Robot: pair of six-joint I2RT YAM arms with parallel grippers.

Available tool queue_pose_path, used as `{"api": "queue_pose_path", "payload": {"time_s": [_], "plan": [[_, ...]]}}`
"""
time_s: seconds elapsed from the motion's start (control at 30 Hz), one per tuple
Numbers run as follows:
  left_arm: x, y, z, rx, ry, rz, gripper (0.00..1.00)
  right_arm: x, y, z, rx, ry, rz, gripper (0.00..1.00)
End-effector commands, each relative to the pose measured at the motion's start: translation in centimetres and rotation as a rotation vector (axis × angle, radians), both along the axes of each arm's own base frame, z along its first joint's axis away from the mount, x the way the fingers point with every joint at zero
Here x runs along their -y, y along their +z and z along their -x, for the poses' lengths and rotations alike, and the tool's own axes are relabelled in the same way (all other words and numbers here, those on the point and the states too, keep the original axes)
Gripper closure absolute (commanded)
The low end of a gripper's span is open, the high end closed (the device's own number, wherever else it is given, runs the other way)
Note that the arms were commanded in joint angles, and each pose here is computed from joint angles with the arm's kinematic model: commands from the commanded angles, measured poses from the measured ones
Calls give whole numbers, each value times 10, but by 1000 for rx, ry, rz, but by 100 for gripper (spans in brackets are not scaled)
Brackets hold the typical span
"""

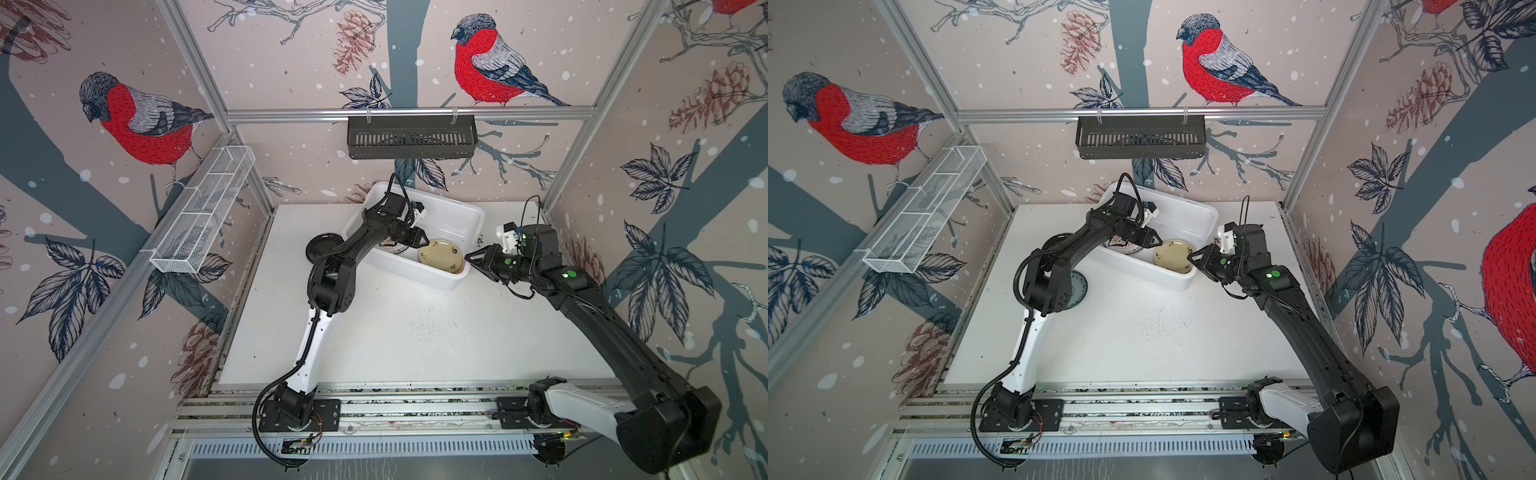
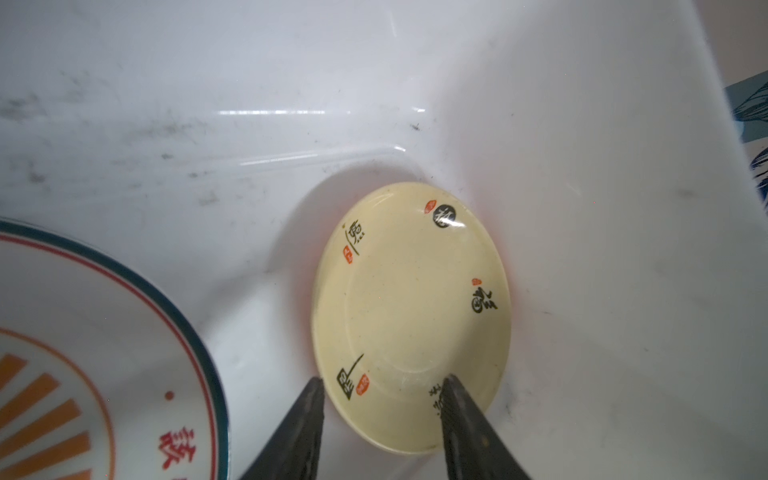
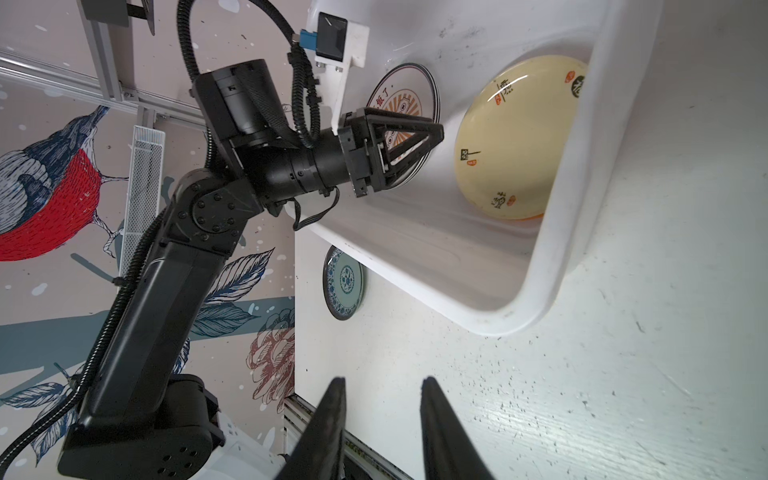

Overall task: Place the plates into the plastic bin on the countertop
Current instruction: 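Open the left gripper to release the cream plate and raise it from the bin, then move the left gripper to the blue-floral plate on the table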

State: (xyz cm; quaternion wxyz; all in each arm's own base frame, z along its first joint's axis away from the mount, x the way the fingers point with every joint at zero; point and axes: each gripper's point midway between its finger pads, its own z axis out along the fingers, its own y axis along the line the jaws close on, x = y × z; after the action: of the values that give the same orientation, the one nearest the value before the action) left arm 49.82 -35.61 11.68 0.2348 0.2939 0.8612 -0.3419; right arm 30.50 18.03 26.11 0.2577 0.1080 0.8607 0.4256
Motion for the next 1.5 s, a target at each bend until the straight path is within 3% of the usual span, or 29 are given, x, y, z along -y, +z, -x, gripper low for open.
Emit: {"api": "queue_pose_path", "payload": {"time_s": [0.0,0.33,0.53,0.67,0.77,0.9,1.03,1.27,1.47], "plan": [[-4,31,3,75,-24,-13,49,-1,10,-11,58,7,13,67],[-67,107,18,171,12,-74,41,-17,4,-35,111,81,79,67],[-152,132,36,132,86,-165,33,-43,-4,-55,148,184,141,67],[-213,134,60,106,171,-201,28,-74,-8,-67,159,282,114,67],[-255,126,79,95,274,-211,23,-100,-12,-71,149,365,82,67],[-290,107,107,41,360,-222,22,-127,-15,-76,138,450,65,68],[-306,84,127,-23,399,-210,22,-142,-11,-79,141,492,37,68],[-341,42,148,-117,487,-214,23,-161,2,-76,166,514,-117,68],[-354,14,152,-173,495,-242,28,-161,6,-76,174,496,-127,68]]}}
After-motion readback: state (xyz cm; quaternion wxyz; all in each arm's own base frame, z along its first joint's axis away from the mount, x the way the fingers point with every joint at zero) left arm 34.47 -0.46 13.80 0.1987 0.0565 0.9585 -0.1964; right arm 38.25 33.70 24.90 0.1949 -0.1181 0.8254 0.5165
